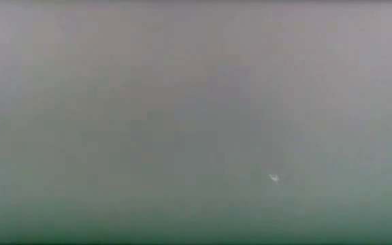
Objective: Sort & place blocks by color
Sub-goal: Put the top brown block into the blue bin
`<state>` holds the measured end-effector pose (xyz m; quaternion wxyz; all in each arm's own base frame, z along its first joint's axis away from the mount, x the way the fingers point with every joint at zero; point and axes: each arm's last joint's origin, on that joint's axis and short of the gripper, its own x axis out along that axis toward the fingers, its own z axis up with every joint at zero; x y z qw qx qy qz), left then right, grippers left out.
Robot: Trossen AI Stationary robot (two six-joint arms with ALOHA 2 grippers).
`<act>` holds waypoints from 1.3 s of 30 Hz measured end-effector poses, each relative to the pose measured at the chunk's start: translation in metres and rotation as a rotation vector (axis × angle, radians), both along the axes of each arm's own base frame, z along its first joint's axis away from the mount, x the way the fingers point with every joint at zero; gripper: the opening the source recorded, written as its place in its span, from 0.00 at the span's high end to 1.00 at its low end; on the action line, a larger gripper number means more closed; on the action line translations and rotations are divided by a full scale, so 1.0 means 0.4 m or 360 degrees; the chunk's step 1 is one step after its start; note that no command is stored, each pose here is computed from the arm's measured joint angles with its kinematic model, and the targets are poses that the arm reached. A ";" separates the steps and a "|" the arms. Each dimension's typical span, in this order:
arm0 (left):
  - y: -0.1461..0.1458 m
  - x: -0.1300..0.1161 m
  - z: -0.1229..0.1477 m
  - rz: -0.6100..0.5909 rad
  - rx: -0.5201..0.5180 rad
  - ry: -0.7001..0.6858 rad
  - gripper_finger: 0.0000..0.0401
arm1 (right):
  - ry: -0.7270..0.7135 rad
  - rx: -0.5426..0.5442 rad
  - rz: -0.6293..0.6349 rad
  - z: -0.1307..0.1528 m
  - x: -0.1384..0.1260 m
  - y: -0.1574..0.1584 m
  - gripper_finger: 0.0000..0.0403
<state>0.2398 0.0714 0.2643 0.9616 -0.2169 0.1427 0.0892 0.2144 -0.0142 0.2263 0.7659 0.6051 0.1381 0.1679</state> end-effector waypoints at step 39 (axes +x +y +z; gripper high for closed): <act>-0.524 0.096 -0.194 -0.0808 -0.0359 0.0233 0.67 | -0.0471 -0.0690 -0.0566 0.041 0.006 -0.002 0.49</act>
